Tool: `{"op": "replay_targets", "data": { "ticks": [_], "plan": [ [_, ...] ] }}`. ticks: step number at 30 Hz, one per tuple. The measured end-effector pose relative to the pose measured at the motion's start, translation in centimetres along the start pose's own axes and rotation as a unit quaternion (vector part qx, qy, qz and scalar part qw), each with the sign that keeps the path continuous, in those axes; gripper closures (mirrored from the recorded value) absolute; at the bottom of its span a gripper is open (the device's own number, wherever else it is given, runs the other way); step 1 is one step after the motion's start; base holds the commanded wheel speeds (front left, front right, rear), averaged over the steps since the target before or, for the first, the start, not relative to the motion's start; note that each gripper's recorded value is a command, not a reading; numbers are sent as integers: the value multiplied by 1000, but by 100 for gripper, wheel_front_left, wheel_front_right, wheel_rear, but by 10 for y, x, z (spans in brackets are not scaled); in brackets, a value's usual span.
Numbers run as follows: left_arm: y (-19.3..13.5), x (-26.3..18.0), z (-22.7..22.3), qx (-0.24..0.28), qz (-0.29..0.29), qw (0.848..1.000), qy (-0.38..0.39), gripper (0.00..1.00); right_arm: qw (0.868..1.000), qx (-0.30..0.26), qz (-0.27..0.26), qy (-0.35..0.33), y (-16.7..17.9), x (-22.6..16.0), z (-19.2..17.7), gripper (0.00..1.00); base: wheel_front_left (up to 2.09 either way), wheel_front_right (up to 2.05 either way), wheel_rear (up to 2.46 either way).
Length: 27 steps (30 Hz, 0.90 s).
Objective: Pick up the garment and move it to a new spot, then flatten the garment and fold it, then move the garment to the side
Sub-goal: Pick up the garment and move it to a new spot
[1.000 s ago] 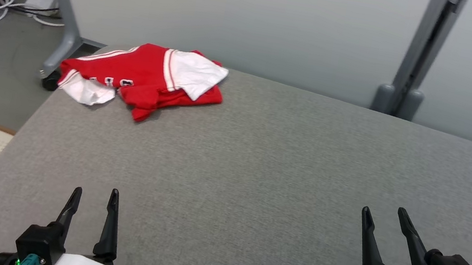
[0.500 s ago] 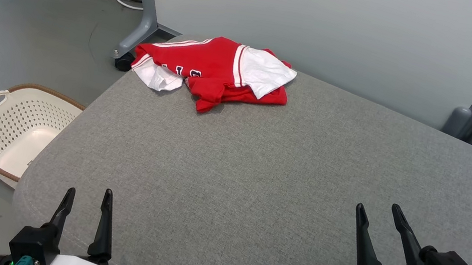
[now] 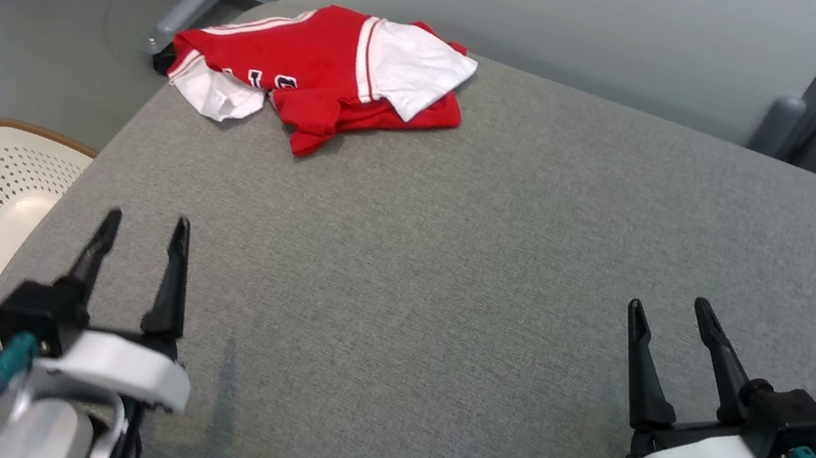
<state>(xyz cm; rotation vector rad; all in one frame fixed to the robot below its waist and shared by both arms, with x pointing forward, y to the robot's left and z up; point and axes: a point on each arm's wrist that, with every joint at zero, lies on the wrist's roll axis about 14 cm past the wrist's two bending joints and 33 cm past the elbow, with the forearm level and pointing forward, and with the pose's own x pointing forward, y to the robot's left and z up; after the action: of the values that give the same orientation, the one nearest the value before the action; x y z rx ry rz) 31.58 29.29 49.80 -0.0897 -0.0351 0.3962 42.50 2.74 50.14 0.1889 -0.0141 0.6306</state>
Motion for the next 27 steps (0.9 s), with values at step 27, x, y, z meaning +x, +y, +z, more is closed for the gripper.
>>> {"op": "replay_targets", "data": {
  "ticks": [27],
  "plan": [
    [-97,248,-41,189,-174,944,208,0,986,-57,-156,15,-133,-24,-11,0,0,0,0]
  ]
}}
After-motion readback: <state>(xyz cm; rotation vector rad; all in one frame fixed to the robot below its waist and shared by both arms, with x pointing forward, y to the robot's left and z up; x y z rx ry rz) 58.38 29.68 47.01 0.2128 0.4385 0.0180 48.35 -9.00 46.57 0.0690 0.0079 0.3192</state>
